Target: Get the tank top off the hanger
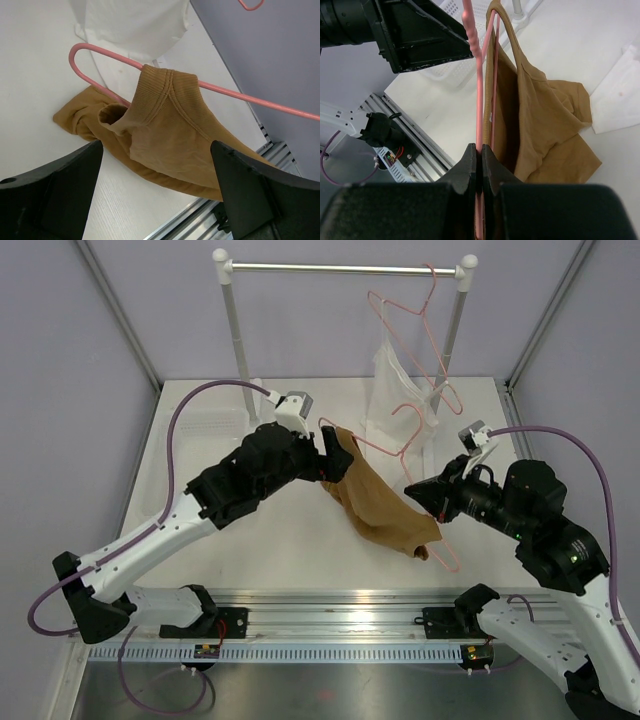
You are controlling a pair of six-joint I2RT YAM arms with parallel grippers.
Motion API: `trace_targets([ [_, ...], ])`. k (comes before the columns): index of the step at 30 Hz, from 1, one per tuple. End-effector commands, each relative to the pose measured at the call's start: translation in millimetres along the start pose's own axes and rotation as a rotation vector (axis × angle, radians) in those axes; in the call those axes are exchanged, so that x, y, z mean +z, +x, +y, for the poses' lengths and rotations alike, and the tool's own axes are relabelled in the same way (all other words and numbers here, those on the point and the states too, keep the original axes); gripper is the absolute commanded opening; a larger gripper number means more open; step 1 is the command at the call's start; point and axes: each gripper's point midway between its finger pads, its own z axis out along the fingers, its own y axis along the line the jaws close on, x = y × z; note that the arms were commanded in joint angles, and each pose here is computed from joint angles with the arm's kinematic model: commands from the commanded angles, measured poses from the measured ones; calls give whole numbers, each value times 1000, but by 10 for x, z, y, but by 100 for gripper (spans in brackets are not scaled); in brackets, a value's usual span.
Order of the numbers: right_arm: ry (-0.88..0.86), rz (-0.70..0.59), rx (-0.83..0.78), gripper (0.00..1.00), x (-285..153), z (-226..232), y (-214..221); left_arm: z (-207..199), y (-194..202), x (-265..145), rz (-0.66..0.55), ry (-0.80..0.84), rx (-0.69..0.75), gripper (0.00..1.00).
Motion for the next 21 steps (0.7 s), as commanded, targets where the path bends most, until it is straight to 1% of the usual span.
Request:
trace_targets([
  [1,-59,-86,-19,0,13,135,-234,-202,-392,60,-119,43,-15,89],
  [2,-63,-89,-23,0,8,143,-241,-230,-379,80,-113,54,-15,86],
  [3,-65,-85,-27,0,17,142,-236,-245,-378,103,-115,60,-16,85],
  [8,-25,-63,-42,0,71,43,-180,-338,-353,130,-107,111,-20,85],
  [11,-44,-63,-46,0,90,65,-167,-324,-344,170,-115,104,-29,86],
  [15,-69,-83,-55,0,80,108,-190,-213,-298,286,-108,39,-21,72],
  [16,-68,-80,-52,0,85,107,-184,-197,-294,311,-107,27,-18,65],
  [18,-73,-77,-54,0,94,110,-175,-144,-242,367,-94,3,-11,61],
  [19,-75,-78,-51,0,96,114,-175,-134,-235,382,-93,-3,-10,53],
  [21,-78,-85,-53,0,89,119,-184,-103,-205,411,-85,-19,-7,44],
])
